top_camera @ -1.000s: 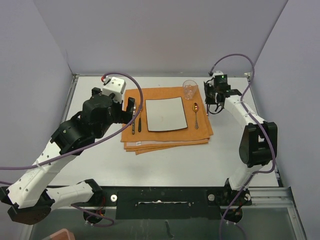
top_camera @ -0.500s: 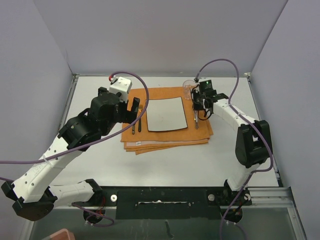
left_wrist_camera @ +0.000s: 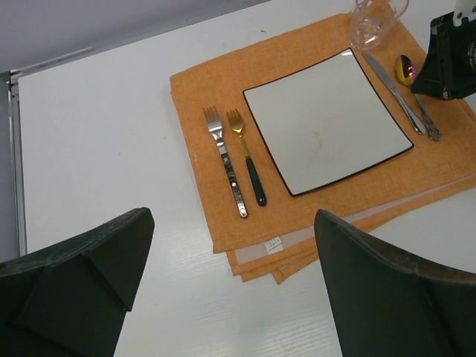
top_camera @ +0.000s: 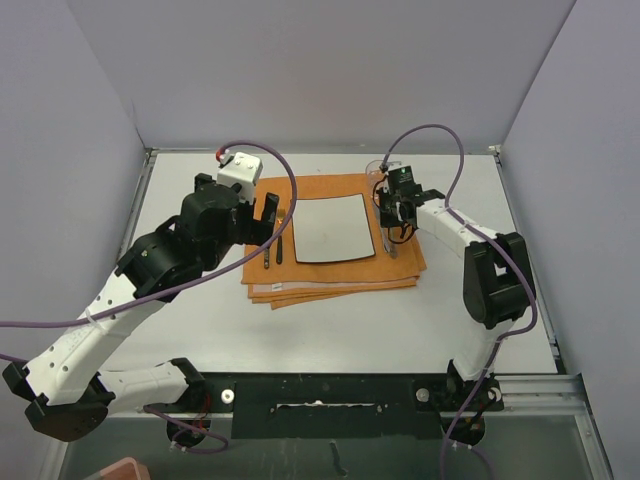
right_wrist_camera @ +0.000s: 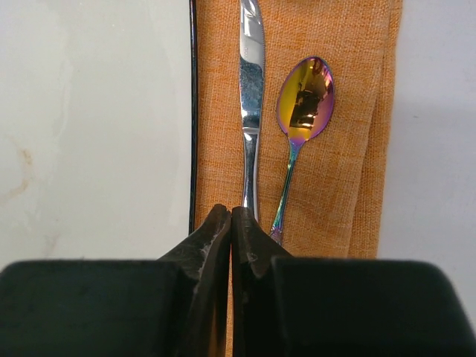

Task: Set the dinner table for one person
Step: Place the knife on the napkin.

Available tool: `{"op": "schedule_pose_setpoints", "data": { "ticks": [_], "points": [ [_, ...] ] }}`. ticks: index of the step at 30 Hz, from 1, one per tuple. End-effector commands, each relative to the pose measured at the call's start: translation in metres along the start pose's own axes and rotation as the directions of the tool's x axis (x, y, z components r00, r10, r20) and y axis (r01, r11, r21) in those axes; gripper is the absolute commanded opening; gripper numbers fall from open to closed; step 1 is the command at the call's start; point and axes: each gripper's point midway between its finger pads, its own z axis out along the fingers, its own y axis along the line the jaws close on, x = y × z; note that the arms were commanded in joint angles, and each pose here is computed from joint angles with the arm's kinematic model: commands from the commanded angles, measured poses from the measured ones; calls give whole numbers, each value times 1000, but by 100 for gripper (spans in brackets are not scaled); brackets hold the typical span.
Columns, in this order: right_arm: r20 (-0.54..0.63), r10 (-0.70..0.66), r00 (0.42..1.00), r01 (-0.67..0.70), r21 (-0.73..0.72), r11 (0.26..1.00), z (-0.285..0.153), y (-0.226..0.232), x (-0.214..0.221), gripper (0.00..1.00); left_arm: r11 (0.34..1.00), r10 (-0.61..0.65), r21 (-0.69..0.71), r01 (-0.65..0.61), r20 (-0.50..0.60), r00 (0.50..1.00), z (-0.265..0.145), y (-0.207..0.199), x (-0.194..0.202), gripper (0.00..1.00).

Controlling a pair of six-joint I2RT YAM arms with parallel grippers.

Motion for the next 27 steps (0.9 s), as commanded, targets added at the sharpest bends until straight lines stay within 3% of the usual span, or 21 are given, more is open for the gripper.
{"op": "schedule_pose_setpoints", "data": {
  "ticks": [1,10,13,16,19,24,27],
  "points": [
    [27,2,1000,-2,16,1000,1,0,-5,0,999,-51,-7,52,87,995,-10,4,-30,90],
    [26,-30,999,31,-24,999,-5,11,-16,0,999,-29,-24,31,89,996,-7,5,-30,90],
    [69,-57,996,62,-84,994,-25,29,-37,15,999,-4,-45,8,83,997,2,5,-27,92],
    [247,-92,965,119,-96,988,-71,41,-76,28,999,-10,-44,14,92,996,12,-2,-32,97],
    [435,-97,895,137,-61,989,-133,35,-116,48,998,-60,-15,63,135,989,18,-11,-46,98],
    [521,-144,841,139,48,989,-187,10,-122,52,997,-70,56,60,210,975,25,-25,-56,98],
    [493,-153,857,118,102,988,-188,-6,-95,56,985,-62,169,21,238,969,24,-44,-53,98]
  ]
}}
